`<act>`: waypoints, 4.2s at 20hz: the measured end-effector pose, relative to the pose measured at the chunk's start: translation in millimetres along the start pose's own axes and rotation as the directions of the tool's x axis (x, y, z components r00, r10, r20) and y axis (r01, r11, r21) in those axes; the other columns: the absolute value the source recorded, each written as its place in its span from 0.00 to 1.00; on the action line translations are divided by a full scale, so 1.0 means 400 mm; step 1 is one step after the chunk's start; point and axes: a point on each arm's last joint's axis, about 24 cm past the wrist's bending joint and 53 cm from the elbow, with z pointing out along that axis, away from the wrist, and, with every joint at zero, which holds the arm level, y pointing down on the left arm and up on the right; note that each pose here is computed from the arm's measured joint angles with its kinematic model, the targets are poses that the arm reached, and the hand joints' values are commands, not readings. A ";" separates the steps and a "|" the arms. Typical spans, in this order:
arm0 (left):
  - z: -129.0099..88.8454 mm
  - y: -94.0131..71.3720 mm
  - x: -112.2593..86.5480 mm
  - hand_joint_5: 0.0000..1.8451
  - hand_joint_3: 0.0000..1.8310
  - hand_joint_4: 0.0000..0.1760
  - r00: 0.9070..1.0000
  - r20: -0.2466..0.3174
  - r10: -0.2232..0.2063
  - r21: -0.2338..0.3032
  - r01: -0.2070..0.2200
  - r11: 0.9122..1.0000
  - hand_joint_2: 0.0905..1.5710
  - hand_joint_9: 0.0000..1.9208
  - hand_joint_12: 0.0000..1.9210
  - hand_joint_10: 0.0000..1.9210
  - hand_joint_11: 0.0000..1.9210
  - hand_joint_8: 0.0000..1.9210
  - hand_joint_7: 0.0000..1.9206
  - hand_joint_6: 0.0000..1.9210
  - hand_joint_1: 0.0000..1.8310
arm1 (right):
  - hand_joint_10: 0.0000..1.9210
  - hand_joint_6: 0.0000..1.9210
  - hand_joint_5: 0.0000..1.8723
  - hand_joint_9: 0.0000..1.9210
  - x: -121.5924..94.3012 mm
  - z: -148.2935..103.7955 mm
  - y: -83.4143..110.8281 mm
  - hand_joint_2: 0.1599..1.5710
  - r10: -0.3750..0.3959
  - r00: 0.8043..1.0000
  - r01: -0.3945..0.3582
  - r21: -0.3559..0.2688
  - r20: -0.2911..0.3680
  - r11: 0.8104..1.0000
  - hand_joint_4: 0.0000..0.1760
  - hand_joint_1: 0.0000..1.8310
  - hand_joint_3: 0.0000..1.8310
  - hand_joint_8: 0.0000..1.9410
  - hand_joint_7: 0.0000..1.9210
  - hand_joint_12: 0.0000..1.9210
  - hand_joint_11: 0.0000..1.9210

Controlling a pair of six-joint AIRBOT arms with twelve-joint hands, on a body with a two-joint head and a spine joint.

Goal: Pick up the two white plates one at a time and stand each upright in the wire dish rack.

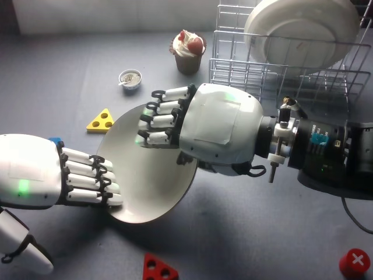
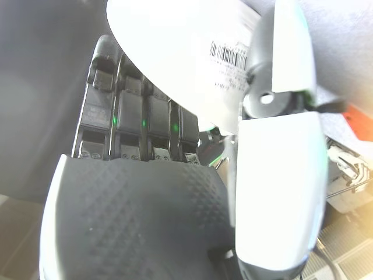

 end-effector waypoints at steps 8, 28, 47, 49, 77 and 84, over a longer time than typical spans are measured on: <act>-0.003 0.007 -0.002 0.05 0.00 0.00 1.000 0.003 -0.005 -0.007 0.005 1.000 0.66 0.06 0.00 0.00 0.06 0.00 0.06 0.00 0.00 | 0.42 0.54 0.52 0.60 0.001 -0.008 0.021 0.64 -0.002 1.000 0.002 -0.026 0.016 1.000 0.00 0.76 0.00 0.36 0.54 0.20 0.69; -0.161 0.094 -0.337 0.06 0.00 0.00 0.894 0.431 -0.125 -0.046 0.160 0.986 0.65 0.07 0.01 0.01 0.08 0.01 0.07 0.01 0.00 | 0.30 0.47 0.51 0.63 -0.223 -0.162 0.092 0.62 0.340 0.938 -0.342 0.011 0.063 0.940 0.00 0.82 0.00 0.32 0.56 0.66 0.55; -0.226 0.127 -0.356 0.06 0.00 0.00 0.877 0.468 -0.111 -0.086 0.170 0.982 0.65 0.08 0.01 0.00 0.07 0.00 0.08 0.00 0.00 | 0.39 0.52 0.51 0.62 -0.416 -0.255 -0.087 0.63 0.635 0.751 -0.657 0.110 0.180 0.746 0.00 0.76 0.00 0.35 0.56 0.23 0.65; -0.230 0.138 -0.346 0.06 0.00 0.00 0.882 0.459 -0.107 -0.107 0.174 0.979 0.65 0.07 0.00 0.00 0.07 0.00 0.07 0.00 0.00 | 0.41 0.56 0.50 0.61 -0.427 -0.283 -0.127 0.64 0.653 0.725 -0.686 0.144 0.220 0.713 0.00 0.76 0.00 0.36 0.55 0.11 0.69; -0.289 0.098 -0.290 0.06 0.00 0.00 0.898 0.421 -0.128 -0.036 0.158 0.987 0.65 0.07 0.00 0.00 0.08 0.00 0.07 0.00 0.00 | 0.38 0.51 0.48 0.58 -0.511 -0.364 -0.360 0.64 0.750 0.421 -0.907 0.228 0.509 0.354 0.00 0.82 0.00 0.26 0.59 0.71 0.51; -0.287 0.083 -0.288 0.08 0.00 0.00 0.896 0.422 -0.141 -0.007 0.158 0.987 0.65 0.09 0.00 0.01 0.08 0.01 0.09 0.01 0.00 | 0.40 0.48 0.51 0.57 -0.504 -0.387 -0.417 0.64 0.744 0.375 -0.927 0.248 0.553 0.282 0.00 0.81 0.00 0.30 0.55 0.71 0.52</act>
